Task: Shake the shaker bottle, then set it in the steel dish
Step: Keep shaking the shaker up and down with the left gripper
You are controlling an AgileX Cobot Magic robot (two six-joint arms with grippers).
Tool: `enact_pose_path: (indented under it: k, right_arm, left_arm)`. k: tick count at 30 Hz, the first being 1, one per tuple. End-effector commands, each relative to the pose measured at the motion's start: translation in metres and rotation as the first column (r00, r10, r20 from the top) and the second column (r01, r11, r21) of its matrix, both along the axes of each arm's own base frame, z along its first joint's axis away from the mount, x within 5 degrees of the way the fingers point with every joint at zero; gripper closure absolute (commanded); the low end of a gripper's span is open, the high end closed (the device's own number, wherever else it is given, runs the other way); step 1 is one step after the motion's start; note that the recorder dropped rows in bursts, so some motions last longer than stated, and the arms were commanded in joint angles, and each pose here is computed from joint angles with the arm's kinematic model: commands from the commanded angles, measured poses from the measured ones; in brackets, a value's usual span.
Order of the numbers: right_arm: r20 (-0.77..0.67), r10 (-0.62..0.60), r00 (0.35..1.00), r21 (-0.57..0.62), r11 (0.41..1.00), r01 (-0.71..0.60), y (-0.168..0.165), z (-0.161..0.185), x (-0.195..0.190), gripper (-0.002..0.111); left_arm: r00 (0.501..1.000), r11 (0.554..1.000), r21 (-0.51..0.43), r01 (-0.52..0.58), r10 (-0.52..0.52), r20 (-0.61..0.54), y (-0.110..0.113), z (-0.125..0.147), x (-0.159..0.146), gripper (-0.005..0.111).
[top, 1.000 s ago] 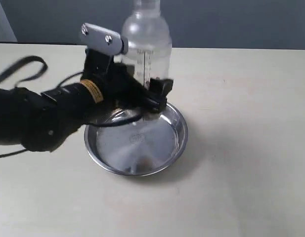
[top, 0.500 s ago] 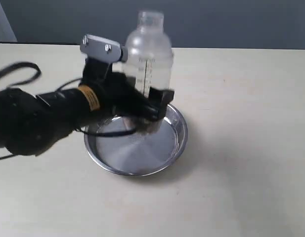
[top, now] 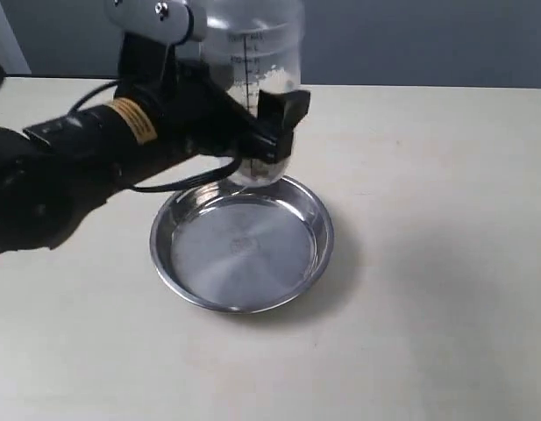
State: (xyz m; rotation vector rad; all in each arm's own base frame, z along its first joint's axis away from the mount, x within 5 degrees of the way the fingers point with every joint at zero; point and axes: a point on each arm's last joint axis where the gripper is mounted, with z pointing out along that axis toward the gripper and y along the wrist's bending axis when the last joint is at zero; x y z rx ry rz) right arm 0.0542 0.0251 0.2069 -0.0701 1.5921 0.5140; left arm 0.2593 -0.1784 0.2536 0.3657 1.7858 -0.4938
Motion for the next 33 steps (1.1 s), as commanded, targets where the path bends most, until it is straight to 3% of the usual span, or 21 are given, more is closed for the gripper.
enact_pose_path:
  k: [1,4,6,7,10,12,14,16,18,19,22,24,26,29,31,33]
  right_arm:
    - [0.006,-0.004,1.0,-0.007,1.0,0.004,0.0,0.0,0.0,0.109]
    - [0.006,-0.004,1.0,-0.007,1.0,0.004,0.0,0.0,0.0,0.109]
    - [0.006,-0.004,1.0,-0.007,1.0,0.004,0.0,0.0,0.0,0.109]
    - [0.005,-0.001,1.0,-0.008,1.0,0.001,0.0,0.0,0.0,0.109]
    - [0.003,-0.001,1.0,-0.002,1.0,0.001,0.0,0.0,0.0,0.109]
    - [0.003,-0.001,1.0,-0.002,1.0,0.001,0.0,0.0,0.0,0.109]
    - [0.003,-0.001,1.0,-0.002,1.0,0.001,0.0,0.0,0.0,0.109]
    - [0.003,-0.001,1.0,-0.002,1.0,0.001,0.0,0.0,0.0,0.109]
    - [0.004,-0.003,1.0,-0.002,1.0,0.003,0.0,0.0,0.0,0.109]
    - [0.004,-0.003,1.0,-0.002,1.0,0.003,0.0,0.0,0.0,0.109]
    - [0.004,-0.003,1.0,-0.002,1.0,0.003,0.0,0.0,0.0,0.109]
    - [0.005,-0.003,1.0,-0.004,1.0,0.003,0.0,0.0,0.0,0.109]
    - [0.005,-0.003,1.0,-0.004,1.0,0.003,0.0,0.0,0.0,0.109]
    - [0.005,-0.005,1.0,-0.004,1.0,0.005,0.0,0.0,0.0,0.109]
    - [0.005,-0.005,1.0,-0.004,1.0,0.005,0.0,0.0,0.0,0.109]
    - [0.007,-0.009,1.0,-0.003,1.0,0.009,-0.001,0.0,0.0,0.109]
  left_arm:
    - [0.983,0.998,0.015,-0.063,0.064,-0.173,0.004,-0.051,0.003,0.106]
    - [0.998,0.996,-0.091,0.026,-0.021,0.057,-0.002,0.0,-0.008,0.106]
    - [0.995,0.996,-0.076,0.04,-0.032,0.098,0.001,0.018,-0.012,0.106]
    - [0.996,0.998,-0.045,0.032,-0.028,0.082,0.002,0.016,-0.012,0.106]
    - [0.991,0.997,0.057,-0.049,0.056,-0.121,0.007,-0.039,-0.001,0.106]
    - [0.985,0.996,0.043,-0.075,0.081,-0.152,0.008,-0.058,-0.001,0.106]
    - [0.996,1.0,-0.011,-0.023,0.022,-0.083,0.002,-0.043,-0.007,0.106]
    - [0.999,0.996,-0.08,0.031,-0.029,0.031,-0.001,-0.009,-0.016,0.106]
    - [0.989,0.996,-0.051,0.076,-0.068,0.132,0.001,0.018,-0.024,0.106]
    - [0.991,0.998,-0.017,0.067,-0.065,0.121,0.002,0.016,-0.024,0.106]
    - [0.989,0.993,0.098,-0.062,0.075,-0.126,0.014,-0.046,-0.005,0.106]
    - [0.97,0.992,0.086,-0.09,0.106,-0.217,0.015,-0.07,-0.002,0.106]
    - [0.99,1.0,0.0,-0.022,0.022,-0.138,0.007,-0.052,-0.006,0.106]
    - [0.994,0.99,-0.123,0.072,-0.061,0.089,0.003,0.008,-0.014,0.106]
    - [0.991,0.993,-0.074,0.093,-0.085,0.1,0.004,0.025,-0.018,0.106]
    - [0.998,0.997,0.061,0.046,-0.044,-0.038,0.007,-0.006,-0.01,0.106]
